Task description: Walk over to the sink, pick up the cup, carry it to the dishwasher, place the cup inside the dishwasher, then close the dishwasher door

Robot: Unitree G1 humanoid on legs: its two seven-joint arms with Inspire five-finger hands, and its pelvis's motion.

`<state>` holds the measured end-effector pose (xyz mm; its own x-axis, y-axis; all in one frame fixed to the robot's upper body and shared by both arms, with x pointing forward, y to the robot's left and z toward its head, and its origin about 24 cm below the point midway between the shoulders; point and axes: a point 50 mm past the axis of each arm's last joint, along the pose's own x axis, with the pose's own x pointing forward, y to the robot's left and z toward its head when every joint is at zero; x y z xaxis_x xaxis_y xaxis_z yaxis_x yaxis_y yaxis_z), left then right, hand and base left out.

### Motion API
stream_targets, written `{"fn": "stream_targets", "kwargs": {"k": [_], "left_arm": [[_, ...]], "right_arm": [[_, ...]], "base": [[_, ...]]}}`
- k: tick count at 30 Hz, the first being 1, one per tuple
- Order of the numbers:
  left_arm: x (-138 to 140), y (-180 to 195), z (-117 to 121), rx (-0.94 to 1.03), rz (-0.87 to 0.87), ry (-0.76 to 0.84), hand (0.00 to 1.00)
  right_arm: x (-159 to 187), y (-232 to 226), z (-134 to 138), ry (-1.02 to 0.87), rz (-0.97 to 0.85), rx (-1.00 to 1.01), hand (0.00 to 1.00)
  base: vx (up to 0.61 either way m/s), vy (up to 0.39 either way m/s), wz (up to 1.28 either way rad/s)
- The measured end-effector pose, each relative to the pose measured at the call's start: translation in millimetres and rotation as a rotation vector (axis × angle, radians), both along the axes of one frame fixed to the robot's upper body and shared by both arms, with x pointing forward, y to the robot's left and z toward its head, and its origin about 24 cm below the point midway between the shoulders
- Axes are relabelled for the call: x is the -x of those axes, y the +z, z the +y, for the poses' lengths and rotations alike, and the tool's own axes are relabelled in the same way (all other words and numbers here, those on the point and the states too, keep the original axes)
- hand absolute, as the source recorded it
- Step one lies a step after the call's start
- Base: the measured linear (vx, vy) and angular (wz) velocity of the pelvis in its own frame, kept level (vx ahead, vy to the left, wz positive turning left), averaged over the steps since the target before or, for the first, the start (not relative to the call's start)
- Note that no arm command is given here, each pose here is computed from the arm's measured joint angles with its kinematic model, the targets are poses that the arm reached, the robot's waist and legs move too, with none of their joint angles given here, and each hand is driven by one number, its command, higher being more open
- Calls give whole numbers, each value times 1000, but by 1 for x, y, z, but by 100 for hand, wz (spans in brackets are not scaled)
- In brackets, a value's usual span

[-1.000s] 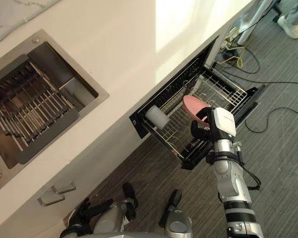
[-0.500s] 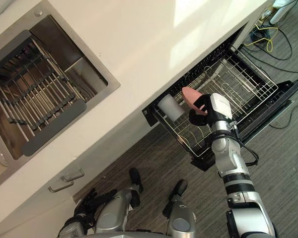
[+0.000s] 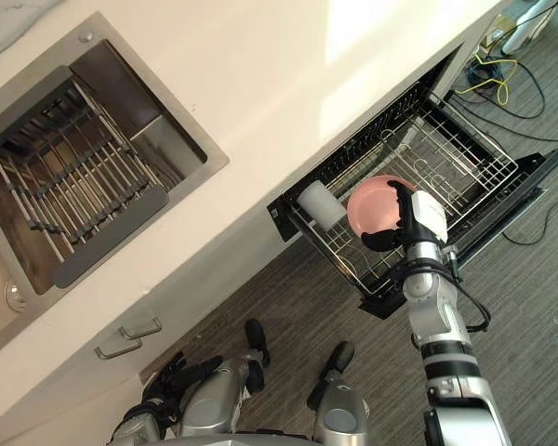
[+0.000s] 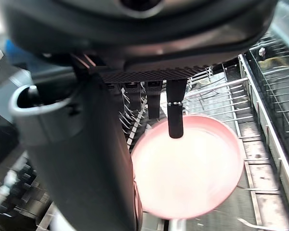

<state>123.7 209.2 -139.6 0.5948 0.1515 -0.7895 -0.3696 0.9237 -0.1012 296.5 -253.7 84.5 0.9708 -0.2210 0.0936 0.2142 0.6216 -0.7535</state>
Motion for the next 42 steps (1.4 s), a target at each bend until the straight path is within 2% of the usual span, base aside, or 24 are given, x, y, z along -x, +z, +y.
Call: {"fn": "stream_targets", "kwargs": {"k": [4,8,12,13,17,18,22,26,28,31,34,38,42], "left_arm": [[13,-4,0,-7,37,19,100],[31,-9,4,-45,94,36,100],[43,-12,8,-55,130,71,100],[48,-13,8,-57,139,75,100],[65,-17,8,-58,185,94,100],[71,-18,8,-56,199,113,100],[87,-21,6,-46,234,154,100],[93,-23,3,-38,254,165,100],[92,-23,3,-36,256,162,100],[86,-22,3,-28,255,136,100],[73,-20,3,-26,223,113,100],[55,-18,-9,5,182,58,100],[45,-16,-11,25,153,46,100]], "right_arm": [[13,9,5,-4,-93,-149,100],[27,16,-14,-114,-198,-272,100],[49,8,-48,-334,-258,-387,100],[61,0,-62,-445,-268,-457,100],[95,-34,-88,-715,-234,-583,100],[112,-49,-95,-821,-217,-619,0],[163,-92,-102,-1086,-107,-650,0],[189,-116,-97,-1154,2,-677,0],[188,-123,-92,-1119,48,-708,0],[164,-124,-78,-977,92,-736,0],[125,-113,-69,-854,75,-748,0],[70,-77,-78,-700,-4,-652,0],[52,-57,-97,-666,0,-522,0]], "base": [[-14,22,-5],[19,23,-5],[21,15,-7],[0,0,0],[1,13,-6],[-33,-11,-8],[-43,-12,-6],[-55,11,-3],[-71,29,3],[-58,46,12],[-39,44,22],[22,55,28],[28,21,24]]}}
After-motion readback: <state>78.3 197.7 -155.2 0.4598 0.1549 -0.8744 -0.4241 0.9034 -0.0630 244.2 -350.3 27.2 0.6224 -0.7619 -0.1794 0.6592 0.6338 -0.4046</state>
